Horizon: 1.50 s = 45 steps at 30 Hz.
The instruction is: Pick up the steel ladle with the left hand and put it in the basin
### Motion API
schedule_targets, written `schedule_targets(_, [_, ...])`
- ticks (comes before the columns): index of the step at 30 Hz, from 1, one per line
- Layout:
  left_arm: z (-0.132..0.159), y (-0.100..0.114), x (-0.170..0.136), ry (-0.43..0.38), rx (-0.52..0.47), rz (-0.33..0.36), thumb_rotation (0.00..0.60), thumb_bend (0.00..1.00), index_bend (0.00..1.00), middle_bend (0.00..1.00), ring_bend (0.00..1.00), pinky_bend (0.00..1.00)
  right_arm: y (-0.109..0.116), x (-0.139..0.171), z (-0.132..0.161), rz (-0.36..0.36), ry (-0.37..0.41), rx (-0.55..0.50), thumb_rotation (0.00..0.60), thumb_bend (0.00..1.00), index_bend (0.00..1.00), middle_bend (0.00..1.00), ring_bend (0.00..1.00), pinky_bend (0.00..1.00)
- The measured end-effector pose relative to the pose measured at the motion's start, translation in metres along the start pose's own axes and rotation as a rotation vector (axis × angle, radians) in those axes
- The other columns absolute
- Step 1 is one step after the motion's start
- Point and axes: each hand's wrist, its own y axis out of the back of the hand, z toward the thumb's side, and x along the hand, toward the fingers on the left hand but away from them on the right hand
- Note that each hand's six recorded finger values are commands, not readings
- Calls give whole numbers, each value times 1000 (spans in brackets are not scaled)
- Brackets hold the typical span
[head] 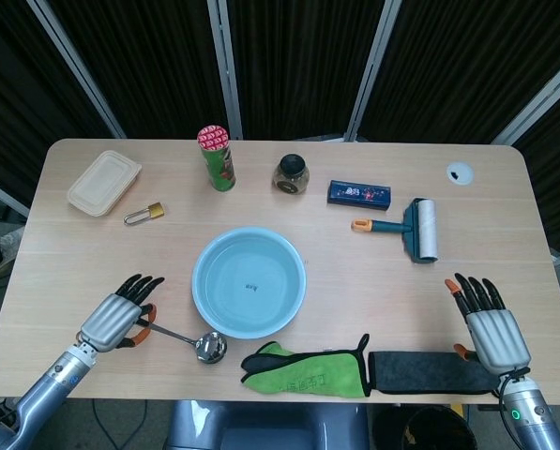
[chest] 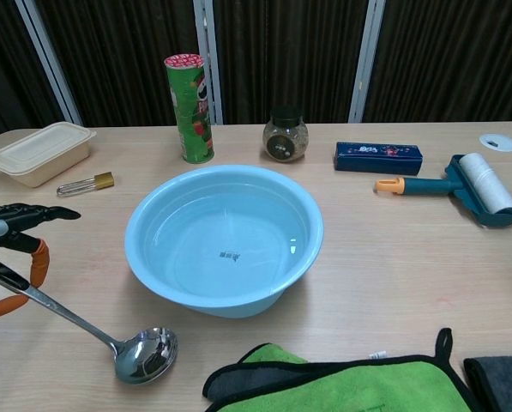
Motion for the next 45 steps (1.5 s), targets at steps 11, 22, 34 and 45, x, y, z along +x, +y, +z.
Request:
schedule_targets(11, [9, 21, -17, -35, 1, 76, 600, 664, 684, 0, 0, 0, -1, 2, 3, 0, 9, 2, 600, 0, 0, 0, 0, 0])
schedule_targets(22, [28, 42, -23, -94, -11, 119, 600, 674, 695, 0, 0, 0, 0, 4, 4, 1, 19, -3, 600, 0, 0, 0, 0, 0])
schedule_targets(34, [30, 98, 0, -118, -115, 218, 600, 672, 700, 0, 0, 0, -4, 1, 3, 15, 11, 1, 600, 0, 0, 0, 0, 0])
schedule_targets(45, [8, 106, 31, -43, -109, 223, 600, 667, 696, 0, 0, 0, 2, 3, 4, -14, 14, 0, 600, 0, 0, 0, 0, 0])
